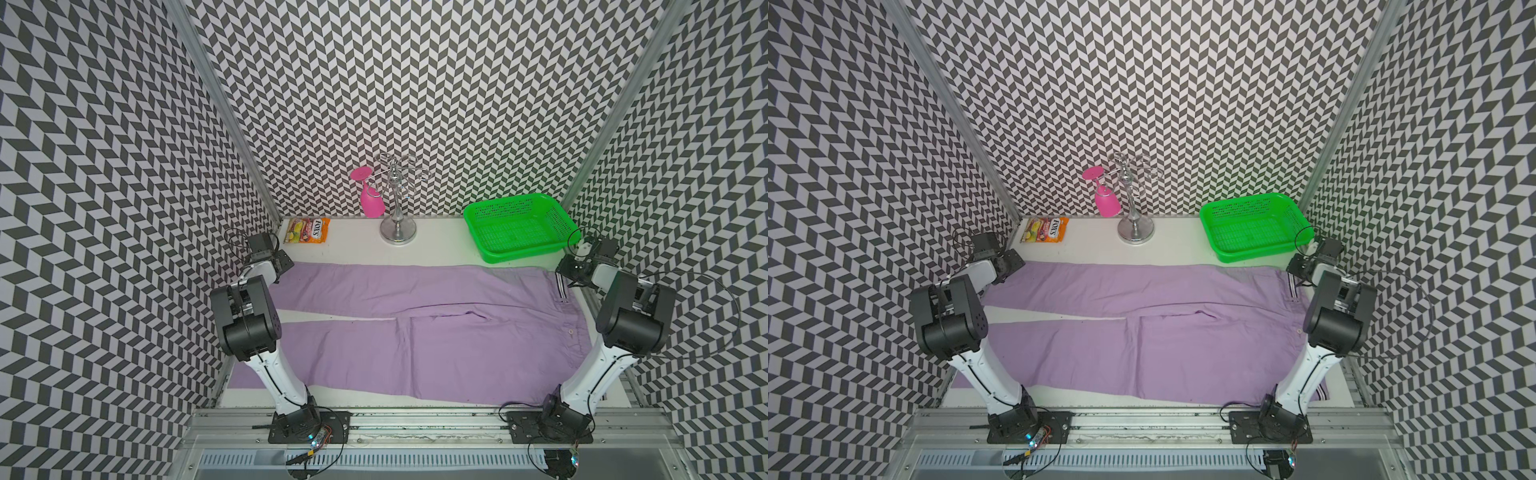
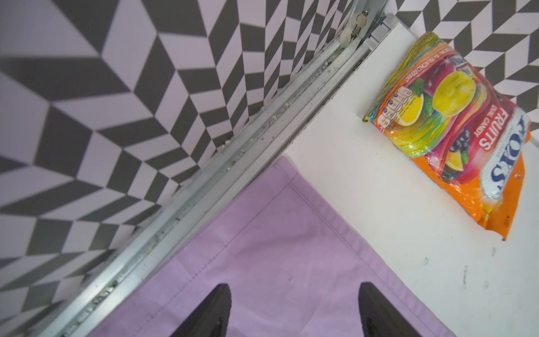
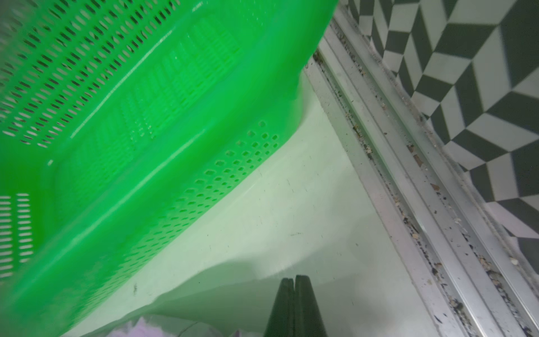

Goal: Roll up the long pants
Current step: Fold the long pant at the center of the board.

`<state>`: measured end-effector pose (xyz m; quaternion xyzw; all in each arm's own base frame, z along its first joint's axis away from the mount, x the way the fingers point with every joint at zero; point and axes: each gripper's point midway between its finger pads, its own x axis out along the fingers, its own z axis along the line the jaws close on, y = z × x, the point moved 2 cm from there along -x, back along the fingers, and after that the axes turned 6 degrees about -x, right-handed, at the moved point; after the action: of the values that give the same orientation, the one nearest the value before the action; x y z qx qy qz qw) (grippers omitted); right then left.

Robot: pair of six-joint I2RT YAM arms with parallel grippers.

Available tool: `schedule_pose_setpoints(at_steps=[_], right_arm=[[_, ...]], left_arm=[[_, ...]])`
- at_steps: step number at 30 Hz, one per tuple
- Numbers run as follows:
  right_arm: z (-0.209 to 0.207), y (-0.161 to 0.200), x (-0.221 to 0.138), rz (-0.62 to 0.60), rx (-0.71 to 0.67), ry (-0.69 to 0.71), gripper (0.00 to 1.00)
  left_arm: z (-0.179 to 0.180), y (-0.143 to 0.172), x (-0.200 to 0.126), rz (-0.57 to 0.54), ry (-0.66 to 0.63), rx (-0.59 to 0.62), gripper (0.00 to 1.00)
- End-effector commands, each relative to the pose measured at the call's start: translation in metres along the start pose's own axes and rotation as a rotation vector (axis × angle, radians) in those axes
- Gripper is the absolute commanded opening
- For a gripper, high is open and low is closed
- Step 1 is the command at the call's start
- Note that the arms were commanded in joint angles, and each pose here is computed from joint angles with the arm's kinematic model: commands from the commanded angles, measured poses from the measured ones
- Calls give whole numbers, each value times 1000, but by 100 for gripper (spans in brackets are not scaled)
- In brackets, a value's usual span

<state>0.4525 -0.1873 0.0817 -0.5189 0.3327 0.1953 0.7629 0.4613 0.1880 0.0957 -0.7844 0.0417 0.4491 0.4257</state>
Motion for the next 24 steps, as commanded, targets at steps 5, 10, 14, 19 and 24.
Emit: schedule_pose_setpoints(at_steps=[5,10,14,19,24], right_arm=[[-16,-38,-25,-141,53,1,0],[-25,-56,-37,-198,69,50,0],[-24,-70,-43,-218,65,38,0],[-18,-77,-50,-241,70,16,0],[-18,-85,-55,-263,64,20,0]], left_arm=[[3,-8,34,53,-76,59,90],[5,-6,69,118,-113,94,90],[-6,-3,86,139,-69,125,90],[-15,13,104,185,-41,164,71],[-24,23,94,197,-36,202,52]])
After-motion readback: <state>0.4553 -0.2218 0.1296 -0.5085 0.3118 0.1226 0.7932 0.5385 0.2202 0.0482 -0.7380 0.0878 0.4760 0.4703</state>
